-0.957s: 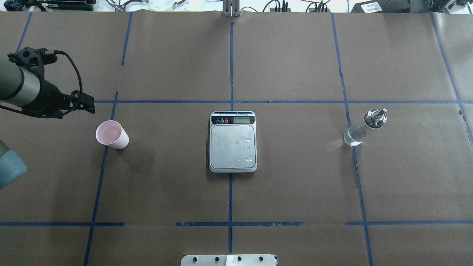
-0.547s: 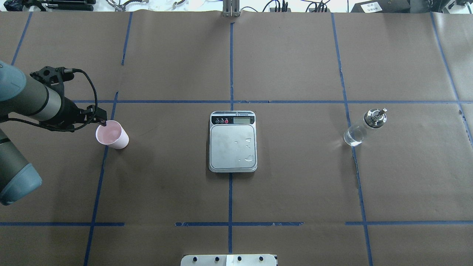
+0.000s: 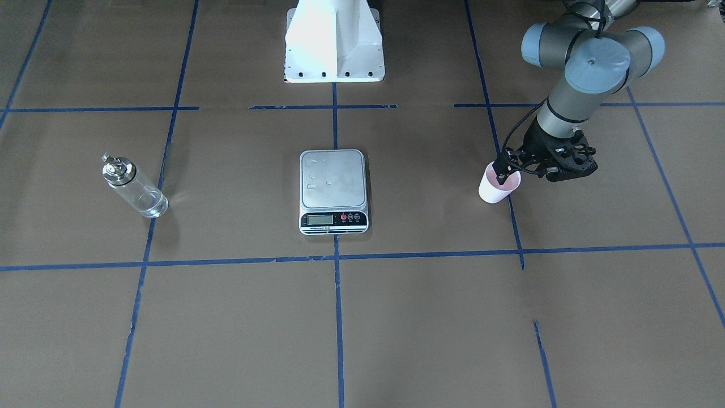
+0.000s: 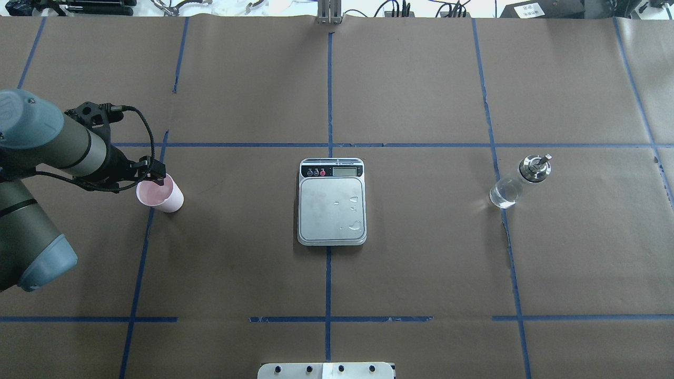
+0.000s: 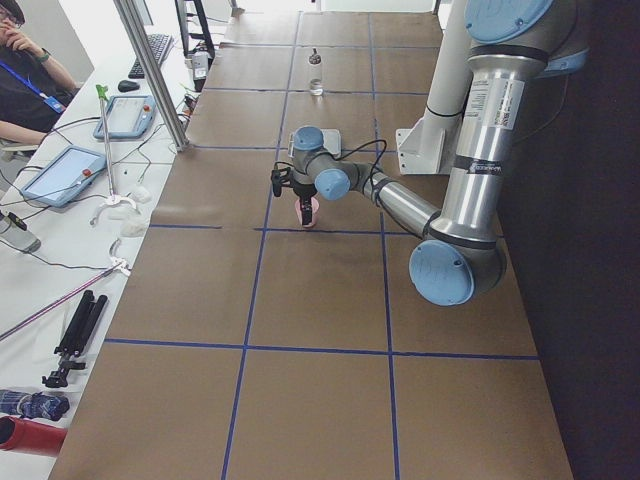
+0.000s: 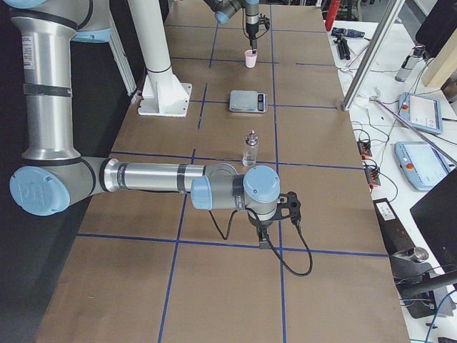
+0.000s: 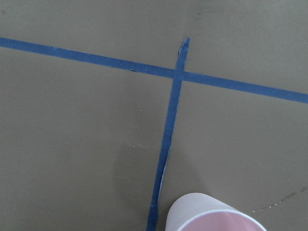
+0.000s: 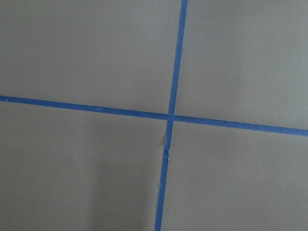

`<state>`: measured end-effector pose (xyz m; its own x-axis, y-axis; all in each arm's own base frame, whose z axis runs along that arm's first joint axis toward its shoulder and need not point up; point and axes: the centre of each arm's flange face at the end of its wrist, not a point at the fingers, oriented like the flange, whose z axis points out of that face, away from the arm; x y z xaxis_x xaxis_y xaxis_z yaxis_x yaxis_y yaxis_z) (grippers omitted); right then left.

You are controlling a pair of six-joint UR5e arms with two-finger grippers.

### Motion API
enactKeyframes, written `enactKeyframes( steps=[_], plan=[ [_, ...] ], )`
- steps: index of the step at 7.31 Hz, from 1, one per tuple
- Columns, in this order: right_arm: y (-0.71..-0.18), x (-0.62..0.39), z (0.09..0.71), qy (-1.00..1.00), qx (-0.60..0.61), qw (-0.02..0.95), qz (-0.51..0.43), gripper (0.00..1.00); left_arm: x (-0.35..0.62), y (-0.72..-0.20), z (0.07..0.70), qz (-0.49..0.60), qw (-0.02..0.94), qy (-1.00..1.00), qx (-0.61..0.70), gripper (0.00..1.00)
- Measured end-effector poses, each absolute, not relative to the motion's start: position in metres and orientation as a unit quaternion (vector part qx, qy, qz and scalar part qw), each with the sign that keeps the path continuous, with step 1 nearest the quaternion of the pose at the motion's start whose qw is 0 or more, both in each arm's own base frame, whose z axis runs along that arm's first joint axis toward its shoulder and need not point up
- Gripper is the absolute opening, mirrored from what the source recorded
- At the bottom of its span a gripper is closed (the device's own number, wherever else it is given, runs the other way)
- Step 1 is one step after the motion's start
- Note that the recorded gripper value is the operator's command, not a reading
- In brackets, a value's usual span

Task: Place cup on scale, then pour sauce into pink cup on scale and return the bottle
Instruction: 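Move the left gripper down to the pink paper cup, then close the left gripper on the pink cup's rim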

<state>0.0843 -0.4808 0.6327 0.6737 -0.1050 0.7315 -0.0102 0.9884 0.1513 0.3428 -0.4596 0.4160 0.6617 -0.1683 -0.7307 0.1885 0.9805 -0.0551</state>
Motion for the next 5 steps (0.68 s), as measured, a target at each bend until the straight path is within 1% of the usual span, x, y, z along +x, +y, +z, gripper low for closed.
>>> enactKeyframes(
  steps=[3, 4, 5],
  plan=[
    [-0.481, 0.0842, 0.6323, -0.404, 0.068, 0.912, -0.018, 1.0, 0.346, -0.4583, 0.4179, -0.096, 0.913, 0.397, 0.008, 0.53],
    [-0.481, 0.0842, 0.6321, -0.404, 0.067, 0.912, -0.017, 1.0, 0.3464, -0.4582, 0.4183, -0.095, 0.913, 0.397, 0.007, 0.47],
    [-0.4812, 0.0842, 0.6318, -0.404, 0.067, 0.912, -0.017, 1.0, 0.3466, -0.4582, 0.4186, -0.094, 0.913, 0.396, 0.007, 0.47]
  ],
)
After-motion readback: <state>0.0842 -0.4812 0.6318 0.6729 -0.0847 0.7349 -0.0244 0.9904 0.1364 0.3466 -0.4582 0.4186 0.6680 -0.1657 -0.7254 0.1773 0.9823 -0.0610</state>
